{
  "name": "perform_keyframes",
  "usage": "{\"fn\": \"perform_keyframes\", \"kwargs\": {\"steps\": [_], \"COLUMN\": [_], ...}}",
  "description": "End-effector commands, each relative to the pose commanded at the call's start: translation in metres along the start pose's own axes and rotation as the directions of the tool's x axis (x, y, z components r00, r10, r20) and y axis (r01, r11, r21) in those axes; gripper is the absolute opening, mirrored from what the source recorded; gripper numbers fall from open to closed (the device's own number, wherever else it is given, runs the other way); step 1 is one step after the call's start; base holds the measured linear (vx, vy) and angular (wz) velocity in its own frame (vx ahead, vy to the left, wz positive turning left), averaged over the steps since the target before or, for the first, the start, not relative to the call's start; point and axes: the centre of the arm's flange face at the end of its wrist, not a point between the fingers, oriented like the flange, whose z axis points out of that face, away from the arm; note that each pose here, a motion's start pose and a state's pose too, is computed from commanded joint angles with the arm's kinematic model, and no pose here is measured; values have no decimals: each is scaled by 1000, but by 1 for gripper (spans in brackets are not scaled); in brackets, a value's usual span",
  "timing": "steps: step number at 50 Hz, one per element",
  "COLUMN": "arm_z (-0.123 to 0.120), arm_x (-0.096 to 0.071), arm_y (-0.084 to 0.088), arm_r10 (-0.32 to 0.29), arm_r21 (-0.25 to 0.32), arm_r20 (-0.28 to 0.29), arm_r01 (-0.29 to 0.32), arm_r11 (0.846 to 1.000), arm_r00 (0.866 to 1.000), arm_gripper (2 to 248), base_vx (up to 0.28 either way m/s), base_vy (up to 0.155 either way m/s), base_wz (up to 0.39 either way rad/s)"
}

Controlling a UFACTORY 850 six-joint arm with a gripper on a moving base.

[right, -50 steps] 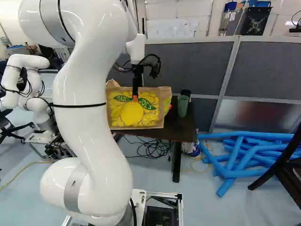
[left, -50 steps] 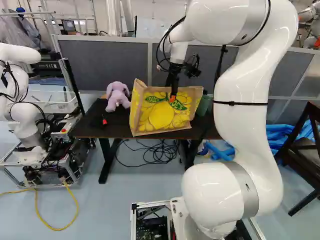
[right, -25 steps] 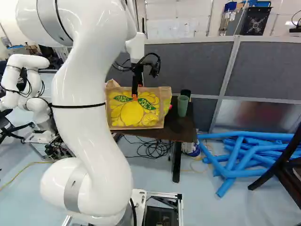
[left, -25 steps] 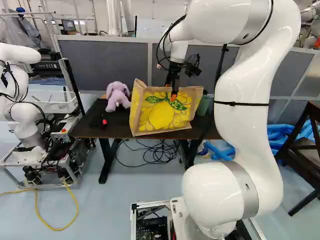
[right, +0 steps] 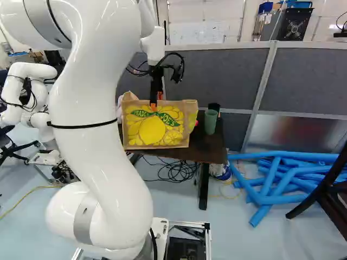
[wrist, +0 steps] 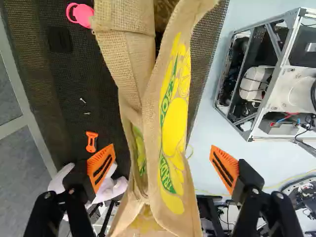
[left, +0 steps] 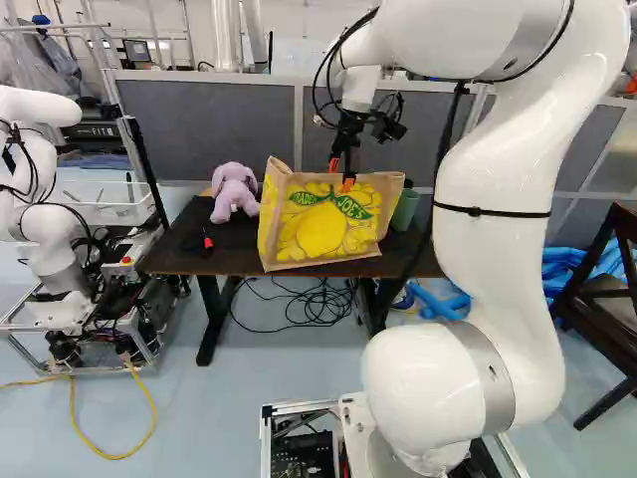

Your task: Pick up the bag on the ground and place it on the table

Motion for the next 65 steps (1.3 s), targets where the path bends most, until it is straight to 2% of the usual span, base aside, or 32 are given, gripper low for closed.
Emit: {"fn": "perform_keyframes", "kwargs": {"steps": [46, 65], "arm_z": [-72, -77], "arm_x": [-7, -8], "arm_y": [1, 2], "arm_r10": [-15, -17], "arm_r21": [52, 56], "arm_r20": [3, 3], "arm_r01": [15, 16], "arm_r11": [999, 998], "arm_r00": [1000, 1000], "arm_gripper": [247, 247], "base_vx": [0, 0], "base_vy": [0, 0], "base_wz": [0, 0]}}
